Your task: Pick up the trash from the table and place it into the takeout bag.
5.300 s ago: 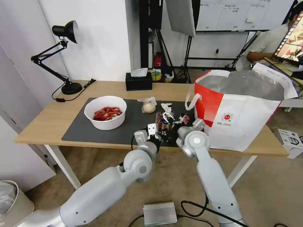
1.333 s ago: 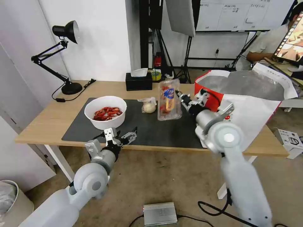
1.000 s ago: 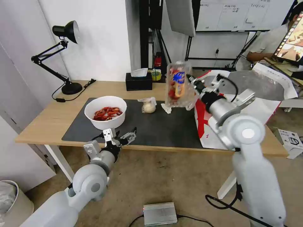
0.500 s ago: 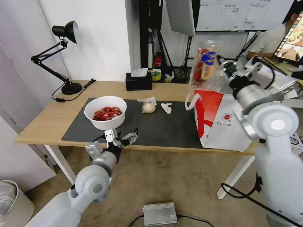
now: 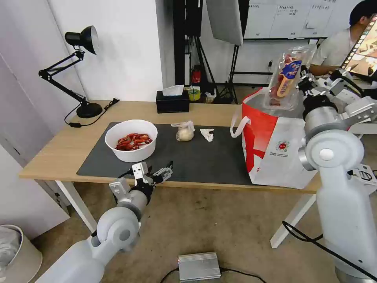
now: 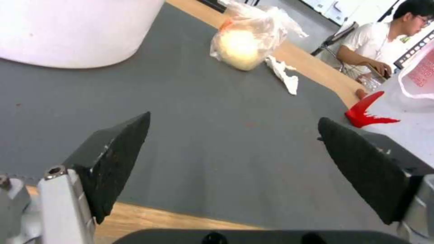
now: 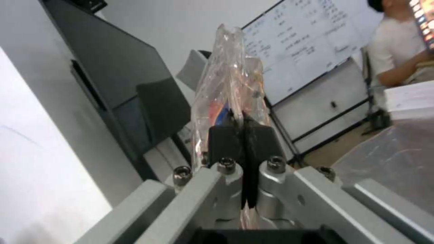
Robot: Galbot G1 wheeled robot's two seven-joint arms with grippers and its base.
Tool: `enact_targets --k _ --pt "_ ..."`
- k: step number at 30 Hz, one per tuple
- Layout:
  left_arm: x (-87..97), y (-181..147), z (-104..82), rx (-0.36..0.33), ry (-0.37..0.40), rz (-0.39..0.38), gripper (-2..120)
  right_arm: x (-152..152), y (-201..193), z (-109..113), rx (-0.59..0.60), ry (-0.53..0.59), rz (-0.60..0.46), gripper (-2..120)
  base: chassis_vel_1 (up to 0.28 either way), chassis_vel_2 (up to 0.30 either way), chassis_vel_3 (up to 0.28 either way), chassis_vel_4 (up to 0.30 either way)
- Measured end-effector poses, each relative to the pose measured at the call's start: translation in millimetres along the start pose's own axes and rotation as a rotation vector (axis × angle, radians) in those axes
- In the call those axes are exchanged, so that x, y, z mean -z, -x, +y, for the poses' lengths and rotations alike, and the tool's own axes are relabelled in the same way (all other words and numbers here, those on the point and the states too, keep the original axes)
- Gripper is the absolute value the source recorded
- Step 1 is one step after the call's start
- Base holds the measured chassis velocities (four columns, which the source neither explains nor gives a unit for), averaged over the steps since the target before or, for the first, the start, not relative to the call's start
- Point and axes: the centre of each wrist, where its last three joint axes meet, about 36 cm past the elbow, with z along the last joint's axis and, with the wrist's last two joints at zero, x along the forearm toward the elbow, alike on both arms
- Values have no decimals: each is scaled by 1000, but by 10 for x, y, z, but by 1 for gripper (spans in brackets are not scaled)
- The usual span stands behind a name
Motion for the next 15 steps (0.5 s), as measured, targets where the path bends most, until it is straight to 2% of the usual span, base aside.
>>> enact_targets --k 8,15 --pt "-9 1 -6 -1 -2 1 100 -143 -13 -90 -38 -99 -19 0 0 0 0 0" --pt "-6 -8 -11 -2 -3 0 100 -172 -33 -104 -42 -99 -10 0 0 0 0 0"
